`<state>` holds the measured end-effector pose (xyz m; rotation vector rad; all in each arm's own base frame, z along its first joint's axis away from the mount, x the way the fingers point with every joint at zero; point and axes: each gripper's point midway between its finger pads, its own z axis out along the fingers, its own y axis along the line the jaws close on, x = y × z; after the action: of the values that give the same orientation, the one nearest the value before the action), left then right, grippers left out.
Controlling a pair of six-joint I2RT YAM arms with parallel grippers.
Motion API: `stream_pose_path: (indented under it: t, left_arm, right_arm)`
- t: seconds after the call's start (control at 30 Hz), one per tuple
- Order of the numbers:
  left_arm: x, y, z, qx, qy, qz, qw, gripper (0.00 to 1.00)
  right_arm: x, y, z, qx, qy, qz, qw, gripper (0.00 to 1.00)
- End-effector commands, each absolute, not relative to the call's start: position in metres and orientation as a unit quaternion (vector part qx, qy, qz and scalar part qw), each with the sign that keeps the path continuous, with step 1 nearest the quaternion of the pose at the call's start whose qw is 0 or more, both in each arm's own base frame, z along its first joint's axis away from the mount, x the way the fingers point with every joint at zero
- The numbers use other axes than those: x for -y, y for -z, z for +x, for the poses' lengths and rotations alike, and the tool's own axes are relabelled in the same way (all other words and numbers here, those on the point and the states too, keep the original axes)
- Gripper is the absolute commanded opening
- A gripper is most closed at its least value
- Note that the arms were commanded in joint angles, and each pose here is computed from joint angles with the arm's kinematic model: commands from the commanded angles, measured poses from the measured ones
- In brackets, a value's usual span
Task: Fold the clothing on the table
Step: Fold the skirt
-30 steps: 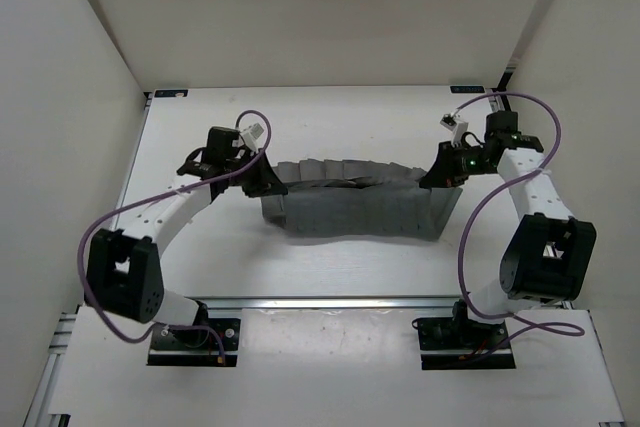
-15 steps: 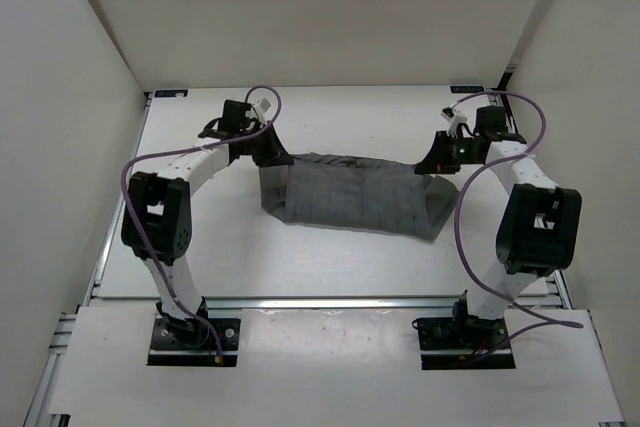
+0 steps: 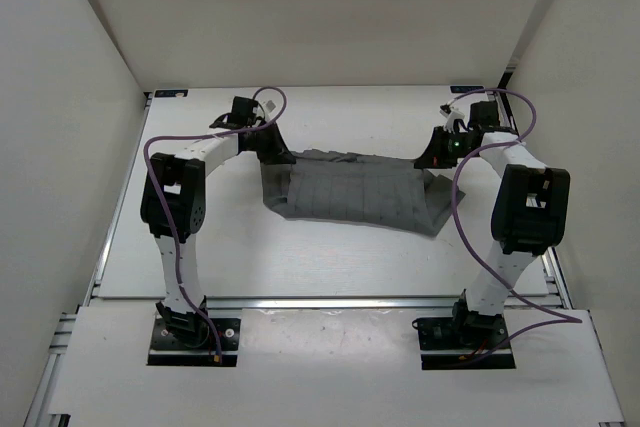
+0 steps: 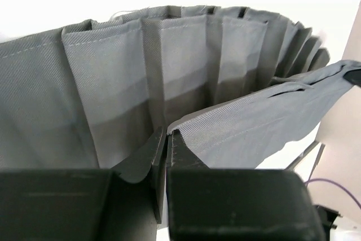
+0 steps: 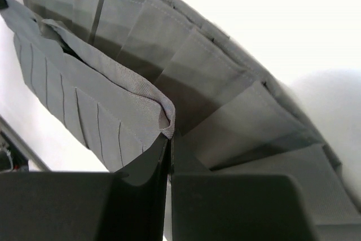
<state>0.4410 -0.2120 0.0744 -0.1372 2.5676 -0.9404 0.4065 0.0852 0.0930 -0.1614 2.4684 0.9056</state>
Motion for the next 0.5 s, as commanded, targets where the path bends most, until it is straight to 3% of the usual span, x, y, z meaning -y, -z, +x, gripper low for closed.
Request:
stream_pose_path:
  t: [0.0,0.27,0.33,0.37,0.4,0.47]
  left_arm:
    - [0.206,-0.11,0.485,-0.902,0.336,-0.049,0.266,0.0]
    - [0.225,-0.107,0.524,-0.901,0.343,-0.05,0.262,0.04]
    - [0.227,-0.102,0.535,-0.903,0.338,-0.054,0.26,0.13]
    - [0.23,-0.104,0.54,-0.9,0.341,-0.052,0.265,0.96]
    - [0.233,-0.103,0.549,-0.898,0.343,-0.049,0.271,0.99]
    - [0.232,-0.116,0.57,-0.888,0.348,-0.058,0.294,0.99]
  right_arm:
    - [-0.064,-0.109,0.444,-0.906,-0.292,-0.055,0.303,0.0]
    - [-0.057,-0.091,0.464,-0.916,-0.263,-0.034,0.301,0.0]
    - [-0.056,-0.082,0.467,-0.919,-0.258,-0.028,0.297,0.0]
    - [-0.047,-0.074,0.47,-0.925,-0.242,-0.013,0.294,0.01]
    - [-0.036,-0.074,0.476,-0.931,-0.207,0.005,0.302,0.08]
    - [-0.018,-0.06,0.48,-0.944,-0.138,0.037,0.298,0.56]
